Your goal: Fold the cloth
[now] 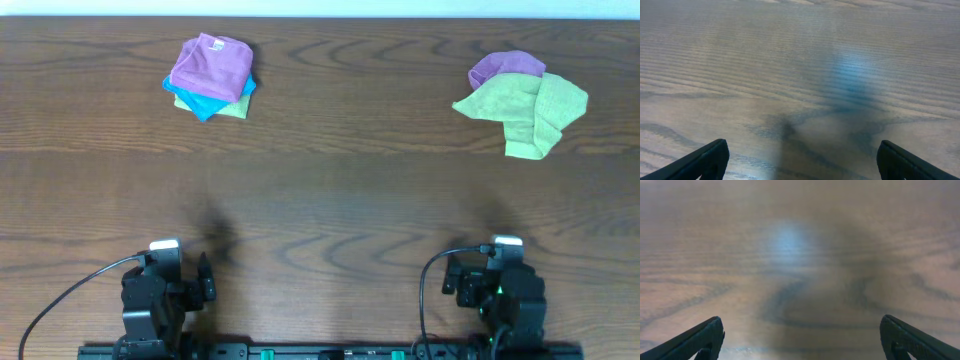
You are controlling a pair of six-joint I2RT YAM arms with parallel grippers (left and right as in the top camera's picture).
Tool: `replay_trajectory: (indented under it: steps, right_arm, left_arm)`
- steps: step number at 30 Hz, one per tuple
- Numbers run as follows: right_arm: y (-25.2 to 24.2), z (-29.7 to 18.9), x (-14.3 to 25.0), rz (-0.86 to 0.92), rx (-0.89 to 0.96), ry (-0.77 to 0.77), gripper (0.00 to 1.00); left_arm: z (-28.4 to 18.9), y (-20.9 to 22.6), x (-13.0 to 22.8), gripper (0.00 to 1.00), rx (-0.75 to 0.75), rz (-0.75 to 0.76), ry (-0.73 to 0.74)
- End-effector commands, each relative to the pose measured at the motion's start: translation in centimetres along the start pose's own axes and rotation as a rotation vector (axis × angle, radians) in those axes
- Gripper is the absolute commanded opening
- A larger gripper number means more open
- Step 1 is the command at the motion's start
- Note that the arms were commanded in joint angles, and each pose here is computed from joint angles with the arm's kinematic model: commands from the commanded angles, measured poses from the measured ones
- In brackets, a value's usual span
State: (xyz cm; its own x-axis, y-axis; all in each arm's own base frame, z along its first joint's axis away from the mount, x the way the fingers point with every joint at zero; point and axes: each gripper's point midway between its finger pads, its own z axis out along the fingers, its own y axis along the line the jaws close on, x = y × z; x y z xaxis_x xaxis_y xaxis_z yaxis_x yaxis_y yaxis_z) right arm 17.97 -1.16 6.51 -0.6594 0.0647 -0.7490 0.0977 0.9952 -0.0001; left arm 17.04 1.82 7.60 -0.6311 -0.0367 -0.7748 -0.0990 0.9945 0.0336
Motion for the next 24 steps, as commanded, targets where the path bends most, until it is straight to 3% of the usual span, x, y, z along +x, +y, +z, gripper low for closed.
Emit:
replay_trajectory:
  steps: [1,12,24]
  right_arm:
    - [-0.9,-1.2,-2.0,0.043,0.046,0.007,0.99]
    - [-5.1,-3.2,-11.2,0.255,0.220,0.085,0.99]
    - [-9.4,-0.1,-20.3,0.333,0.303,0.135,0.99]
  left_arm:
    - [0.0,0.3,1.8,0.96,-0.019,0.026,0.065]
    - [0.0,0.3,1.8,0.96,-0.019,0.026,0.065]
    - [0.0,0.3,1.8,0.95,-0.019,0.026,0.065]
